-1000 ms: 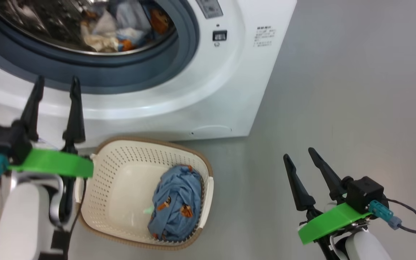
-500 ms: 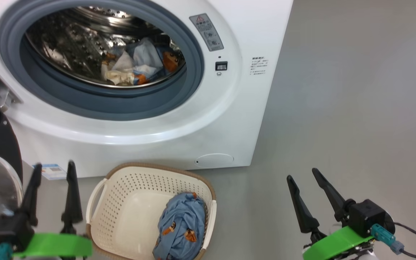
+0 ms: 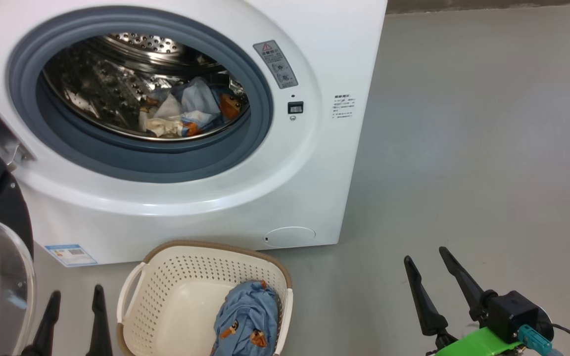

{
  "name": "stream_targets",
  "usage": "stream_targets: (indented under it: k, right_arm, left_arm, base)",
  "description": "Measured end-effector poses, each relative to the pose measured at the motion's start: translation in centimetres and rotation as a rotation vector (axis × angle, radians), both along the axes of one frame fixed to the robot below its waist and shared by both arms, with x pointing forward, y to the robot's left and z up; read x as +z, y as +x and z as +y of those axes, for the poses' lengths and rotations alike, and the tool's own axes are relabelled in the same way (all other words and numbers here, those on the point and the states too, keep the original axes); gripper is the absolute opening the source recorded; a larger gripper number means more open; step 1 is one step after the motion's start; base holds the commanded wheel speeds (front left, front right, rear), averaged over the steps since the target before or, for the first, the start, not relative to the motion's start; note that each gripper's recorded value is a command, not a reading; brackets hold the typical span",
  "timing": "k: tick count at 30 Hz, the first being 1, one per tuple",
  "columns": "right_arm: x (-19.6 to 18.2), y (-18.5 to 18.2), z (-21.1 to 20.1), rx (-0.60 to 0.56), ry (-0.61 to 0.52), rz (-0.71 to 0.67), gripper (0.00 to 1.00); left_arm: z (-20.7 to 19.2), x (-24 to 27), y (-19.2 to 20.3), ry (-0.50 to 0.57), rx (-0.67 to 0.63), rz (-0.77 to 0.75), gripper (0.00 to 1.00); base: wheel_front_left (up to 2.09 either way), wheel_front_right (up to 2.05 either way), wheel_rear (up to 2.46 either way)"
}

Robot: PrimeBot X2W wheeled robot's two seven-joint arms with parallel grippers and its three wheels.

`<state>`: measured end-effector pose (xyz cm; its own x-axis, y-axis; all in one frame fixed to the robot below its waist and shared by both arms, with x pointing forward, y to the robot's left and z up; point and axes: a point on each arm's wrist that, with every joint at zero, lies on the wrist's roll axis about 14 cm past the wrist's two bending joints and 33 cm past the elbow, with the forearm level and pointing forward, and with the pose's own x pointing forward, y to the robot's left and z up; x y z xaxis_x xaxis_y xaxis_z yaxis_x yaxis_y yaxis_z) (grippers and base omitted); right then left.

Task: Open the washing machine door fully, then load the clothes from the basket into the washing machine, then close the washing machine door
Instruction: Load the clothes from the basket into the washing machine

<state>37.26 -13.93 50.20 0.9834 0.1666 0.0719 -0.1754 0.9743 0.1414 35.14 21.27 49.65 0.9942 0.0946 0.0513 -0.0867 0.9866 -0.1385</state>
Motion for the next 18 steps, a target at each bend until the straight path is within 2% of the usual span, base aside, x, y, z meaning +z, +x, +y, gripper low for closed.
stream_targets:
  k: [18]
  right_arm:
    - [-0.6, -0.3, -0.3, -0.009, 0.001, 0.019, 1.0]
  left_arm:
    - [-0.2, -1.3, -0.6, -0.028, 0.017, 0.044, 1.0]
  base:
    - [0.0, 0.0, 0.0]
